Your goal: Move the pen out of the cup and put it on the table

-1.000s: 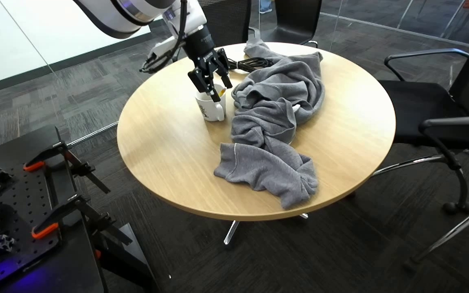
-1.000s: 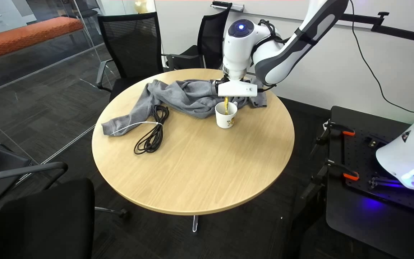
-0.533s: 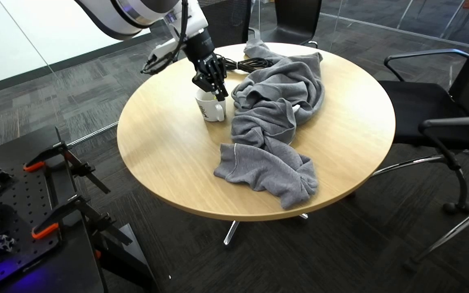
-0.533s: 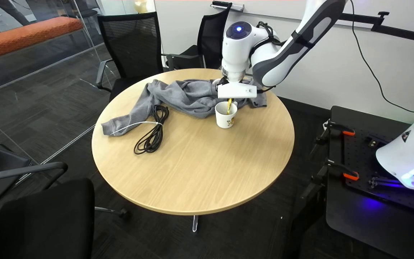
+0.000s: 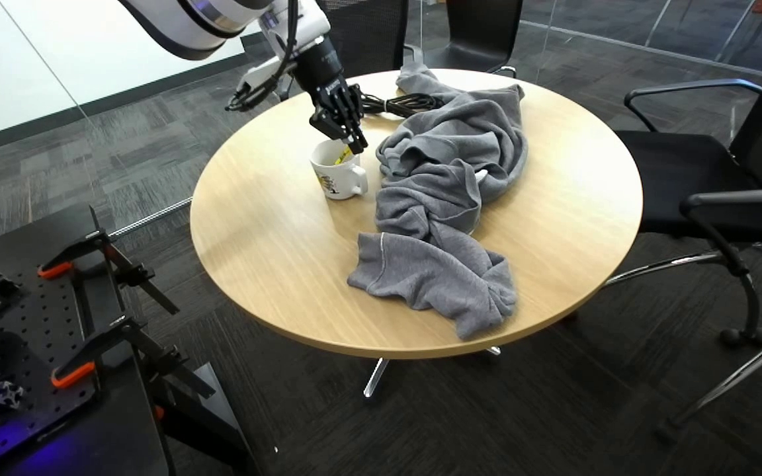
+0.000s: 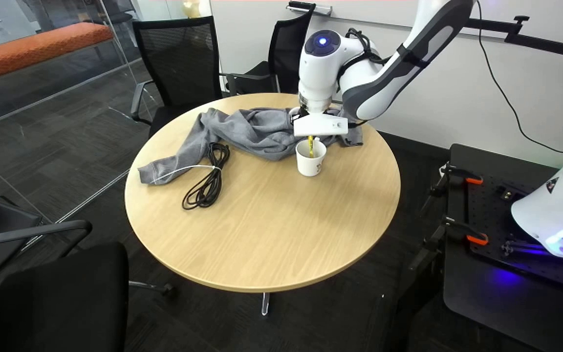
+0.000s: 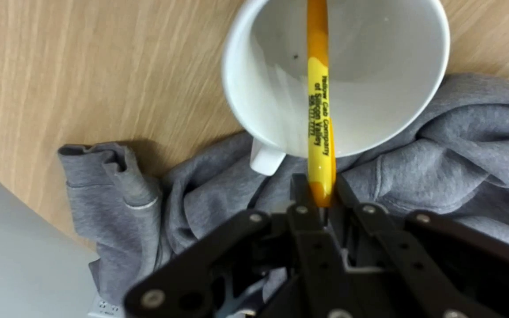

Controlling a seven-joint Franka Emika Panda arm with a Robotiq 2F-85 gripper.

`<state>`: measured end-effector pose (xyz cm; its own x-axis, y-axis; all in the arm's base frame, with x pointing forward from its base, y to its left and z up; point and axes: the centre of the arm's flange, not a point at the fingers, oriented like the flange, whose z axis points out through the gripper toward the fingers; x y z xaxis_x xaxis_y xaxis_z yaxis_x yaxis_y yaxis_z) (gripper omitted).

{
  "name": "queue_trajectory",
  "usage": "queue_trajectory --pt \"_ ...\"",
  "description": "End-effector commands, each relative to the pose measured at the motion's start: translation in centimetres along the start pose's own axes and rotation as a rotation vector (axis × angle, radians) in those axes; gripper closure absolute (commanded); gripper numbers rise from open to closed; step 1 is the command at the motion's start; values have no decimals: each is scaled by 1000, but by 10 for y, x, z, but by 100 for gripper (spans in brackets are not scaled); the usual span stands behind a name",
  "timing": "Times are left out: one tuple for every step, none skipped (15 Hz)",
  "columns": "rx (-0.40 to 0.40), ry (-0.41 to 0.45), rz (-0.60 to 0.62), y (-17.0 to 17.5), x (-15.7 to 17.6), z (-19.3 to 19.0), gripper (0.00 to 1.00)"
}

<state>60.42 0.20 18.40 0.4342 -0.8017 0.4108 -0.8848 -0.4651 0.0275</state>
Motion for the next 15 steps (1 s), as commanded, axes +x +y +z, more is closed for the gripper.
queue_trajectory --pt "43 91 -11 8 -10 -36 96" --pt "56 120 -14 8 -12 -45 96" --pt "70 148 -13 8 -14 -51 96" --pt "83 175 -14 9 -17 -61 96" --pt "96 201 -14 9 -19 -70 96" --pt "116 225 -18 12 -23 -80 96" --pt "137 241 -28 14 -26 -89 96" --pt "161 260 -36 17 -29 -98 96" --pt "185 264 -53 19 -31 -104 96" --pt "210 257 -82 21 -34 -112 96" --pt "225 254 -109 22 -37 -118 96" --pt "244 240 -144 23 -40 -124 96" --pt "260 230 -169 23 -43 -129 96" --pt "275 215 -198 24 -47 -133 96" --pt "286 199 -231 23 -52 -137 96"
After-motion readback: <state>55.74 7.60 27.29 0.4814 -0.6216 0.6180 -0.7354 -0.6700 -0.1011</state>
